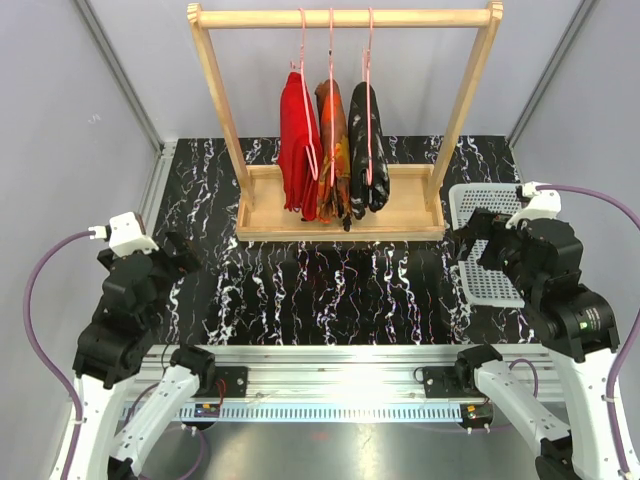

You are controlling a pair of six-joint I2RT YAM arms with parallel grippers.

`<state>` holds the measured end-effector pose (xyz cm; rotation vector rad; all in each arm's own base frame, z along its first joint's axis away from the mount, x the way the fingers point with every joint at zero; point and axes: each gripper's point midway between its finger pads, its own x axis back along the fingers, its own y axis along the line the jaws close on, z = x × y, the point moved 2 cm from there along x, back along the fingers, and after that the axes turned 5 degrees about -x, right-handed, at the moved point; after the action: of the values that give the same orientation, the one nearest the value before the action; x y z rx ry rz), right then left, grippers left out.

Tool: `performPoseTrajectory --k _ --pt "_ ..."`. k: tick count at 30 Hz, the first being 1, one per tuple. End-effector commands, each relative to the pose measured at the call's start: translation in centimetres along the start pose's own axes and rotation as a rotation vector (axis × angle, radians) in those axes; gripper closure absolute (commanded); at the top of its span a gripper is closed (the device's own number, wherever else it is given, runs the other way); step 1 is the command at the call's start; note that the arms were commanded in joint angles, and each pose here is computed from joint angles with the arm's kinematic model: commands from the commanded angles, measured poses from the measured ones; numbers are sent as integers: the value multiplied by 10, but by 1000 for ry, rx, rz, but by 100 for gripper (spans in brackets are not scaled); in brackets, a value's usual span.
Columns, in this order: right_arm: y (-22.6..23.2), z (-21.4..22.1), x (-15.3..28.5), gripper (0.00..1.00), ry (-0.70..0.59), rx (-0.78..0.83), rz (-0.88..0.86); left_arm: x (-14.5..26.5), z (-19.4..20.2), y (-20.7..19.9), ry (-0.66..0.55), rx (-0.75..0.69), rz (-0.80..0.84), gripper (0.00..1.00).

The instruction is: Remove the trousers from the hanger

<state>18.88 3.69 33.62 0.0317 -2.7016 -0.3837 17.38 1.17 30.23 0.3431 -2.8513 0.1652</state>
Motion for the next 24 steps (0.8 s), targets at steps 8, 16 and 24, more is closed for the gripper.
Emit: performPoseTrajectory --k 8,16,24 --pt "-2 -15 7 1 -73 -5 12 -2 -36 -45 9 3 205 1" --pt "11 3 -6 1 32 -9 -52 14 -100 -125 30 14 602 1" --pt "18 6 -4 1 34 -32 -101 3 -166 -201 16 -15 651 1"
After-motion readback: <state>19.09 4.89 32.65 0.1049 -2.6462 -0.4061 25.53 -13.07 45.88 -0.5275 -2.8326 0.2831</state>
